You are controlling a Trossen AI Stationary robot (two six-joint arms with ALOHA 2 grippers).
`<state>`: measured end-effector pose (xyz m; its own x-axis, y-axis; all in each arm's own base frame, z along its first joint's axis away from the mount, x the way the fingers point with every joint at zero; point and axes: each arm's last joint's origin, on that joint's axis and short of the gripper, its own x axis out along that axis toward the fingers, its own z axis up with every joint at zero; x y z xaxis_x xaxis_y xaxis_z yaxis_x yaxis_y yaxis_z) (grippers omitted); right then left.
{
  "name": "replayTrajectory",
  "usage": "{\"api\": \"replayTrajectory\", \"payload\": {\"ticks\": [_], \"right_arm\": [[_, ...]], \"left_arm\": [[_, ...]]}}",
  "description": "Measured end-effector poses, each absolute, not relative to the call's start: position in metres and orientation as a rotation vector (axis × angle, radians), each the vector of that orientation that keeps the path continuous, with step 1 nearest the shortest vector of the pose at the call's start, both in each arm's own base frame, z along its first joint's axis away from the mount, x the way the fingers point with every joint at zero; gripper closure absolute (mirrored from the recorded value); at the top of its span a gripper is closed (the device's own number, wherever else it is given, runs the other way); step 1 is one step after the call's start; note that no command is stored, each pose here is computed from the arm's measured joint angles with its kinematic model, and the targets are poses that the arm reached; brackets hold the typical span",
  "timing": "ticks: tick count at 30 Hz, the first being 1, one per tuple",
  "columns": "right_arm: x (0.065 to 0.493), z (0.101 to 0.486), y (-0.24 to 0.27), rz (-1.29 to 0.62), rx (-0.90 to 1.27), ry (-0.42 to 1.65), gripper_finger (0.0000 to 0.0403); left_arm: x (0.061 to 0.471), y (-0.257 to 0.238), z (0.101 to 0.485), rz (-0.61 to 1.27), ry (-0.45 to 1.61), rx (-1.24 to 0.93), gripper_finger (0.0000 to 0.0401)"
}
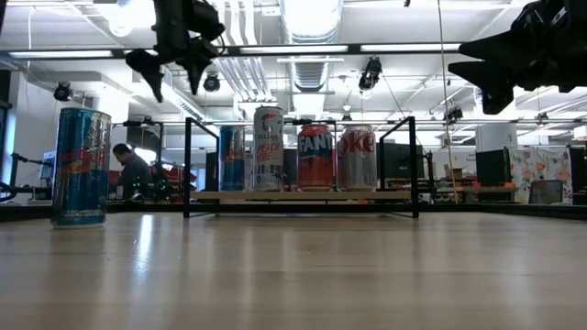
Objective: Place canned beverage on shelf
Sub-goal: Adjust the blue soda can on the shelf
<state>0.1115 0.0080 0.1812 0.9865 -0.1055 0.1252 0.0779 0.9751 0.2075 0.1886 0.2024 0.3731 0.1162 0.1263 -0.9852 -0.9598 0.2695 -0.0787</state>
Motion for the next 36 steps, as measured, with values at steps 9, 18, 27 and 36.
{"api": "replayTrajectory", "payload": {"ticks": [9, 18, 27, 36], "right_arm": [[0.112, 0.181, 0.008, -0.093, 0.204, -0.137, 0.0245], [0.112, 0.181, 0.008, -0.093, 0.204, -0.136, 0.0245], [0.112, 0.181, 0.008, -0.093, 0.204, -0.136, 0.0245], [0.112, 0.181, 0.008, -0.093, 0.204, -0.136, 0.0245]], "left_arm": [[0.205, 0.206, 0.387, 1.031, 1.059, -1.016, 0.0021], [0.214, 0.214, 0.385, 1.042, 1.051, -1.038, 0.0021], [0.217, 0.213, 0.384, 1.035, 1.046, -1.074, 0.0021], [0.233, 0.195, 0.383, 1.053, 1.031, -1.118, 0.0021]]}}
